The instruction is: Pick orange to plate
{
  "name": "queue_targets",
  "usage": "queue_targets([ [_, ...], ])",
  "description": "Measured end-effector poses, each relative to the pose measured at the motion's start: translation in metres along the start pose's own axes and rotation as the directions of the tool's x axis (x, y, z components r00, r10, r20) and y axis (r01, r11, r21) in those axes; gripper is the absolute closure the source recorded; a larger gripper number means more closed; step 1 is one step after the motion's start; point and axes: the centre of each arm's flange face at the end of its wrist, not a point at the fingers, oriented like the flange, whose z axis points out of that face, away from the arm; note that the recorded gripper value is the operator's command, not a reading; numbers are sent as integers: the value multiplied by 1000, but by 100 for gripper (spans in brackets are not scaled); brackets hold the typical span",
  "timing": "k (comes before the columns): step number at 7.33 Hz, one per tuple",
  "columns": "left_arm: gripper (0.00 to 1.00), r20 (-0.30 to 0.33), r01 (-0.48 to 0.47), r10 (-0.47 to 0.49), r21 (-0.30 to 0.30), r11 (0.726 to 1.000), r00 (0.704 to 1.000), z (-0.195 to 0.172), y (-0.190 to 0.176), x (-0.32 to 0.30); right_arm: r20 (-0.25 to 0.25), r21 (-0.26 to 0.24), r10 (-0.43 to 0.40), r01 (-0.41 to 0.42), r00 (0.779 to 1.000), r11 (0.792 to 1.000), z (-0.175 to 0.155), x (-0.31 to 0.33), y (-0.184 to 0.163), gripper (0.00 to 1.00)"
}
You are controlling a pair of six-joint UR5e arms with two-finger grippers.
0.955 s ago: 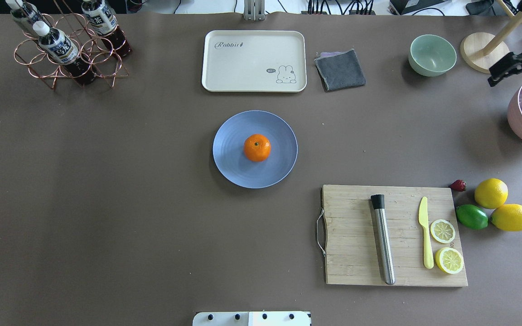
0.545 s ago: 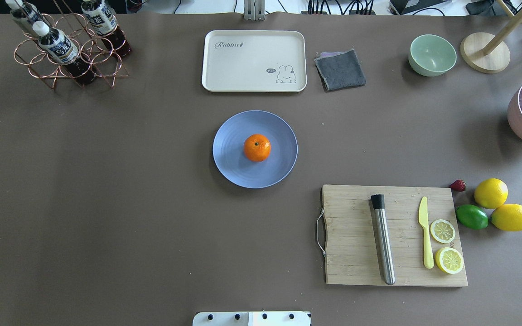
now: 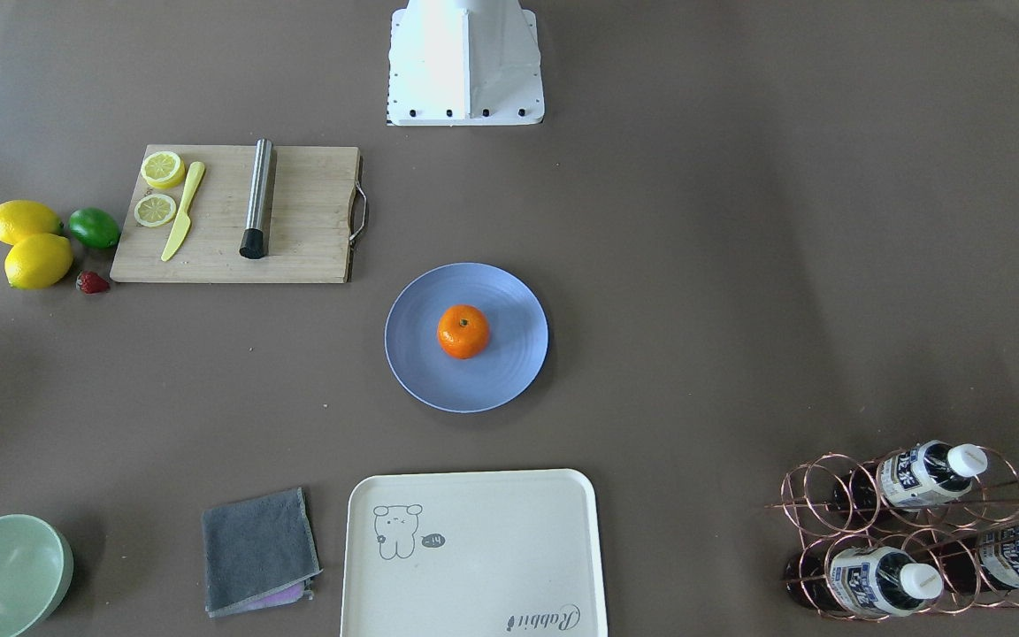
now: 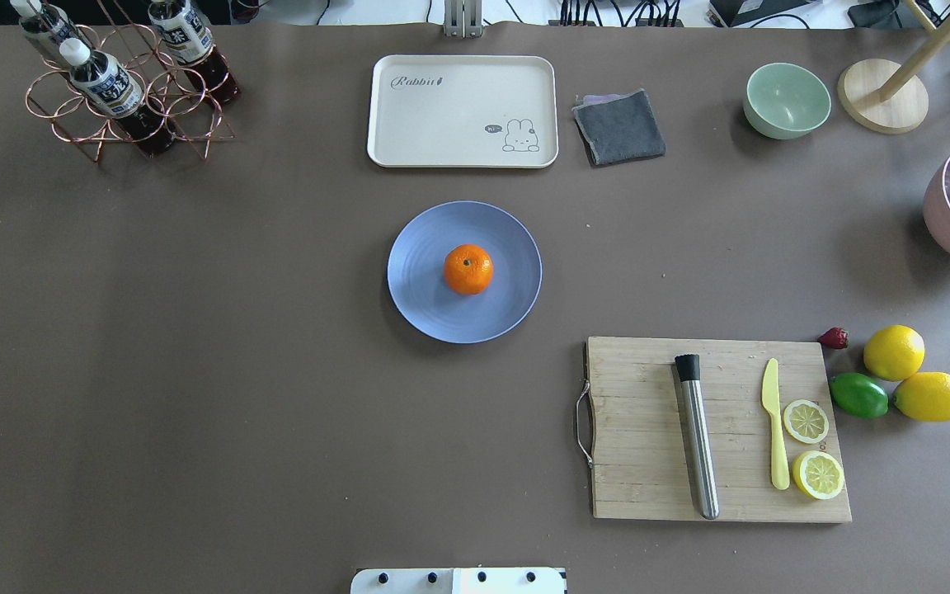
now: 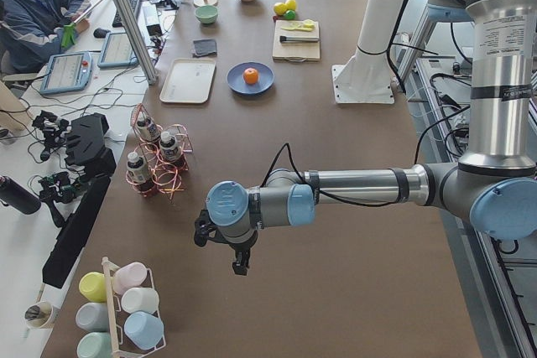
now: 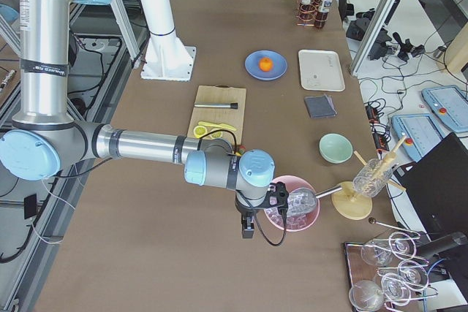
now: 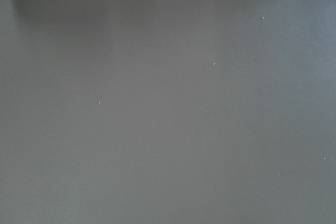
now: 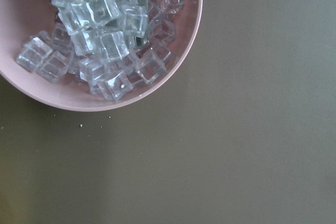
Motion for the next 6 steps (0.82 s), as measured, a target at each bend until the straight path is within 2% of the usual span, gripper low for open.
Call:
queue_targets([
  [6, 2, 3, -8, 8, 8, 1000, 1000, -3, -5, 1, 6, -4, 5, -5, 1000, 1000, 3, 2, 2, 0],
])
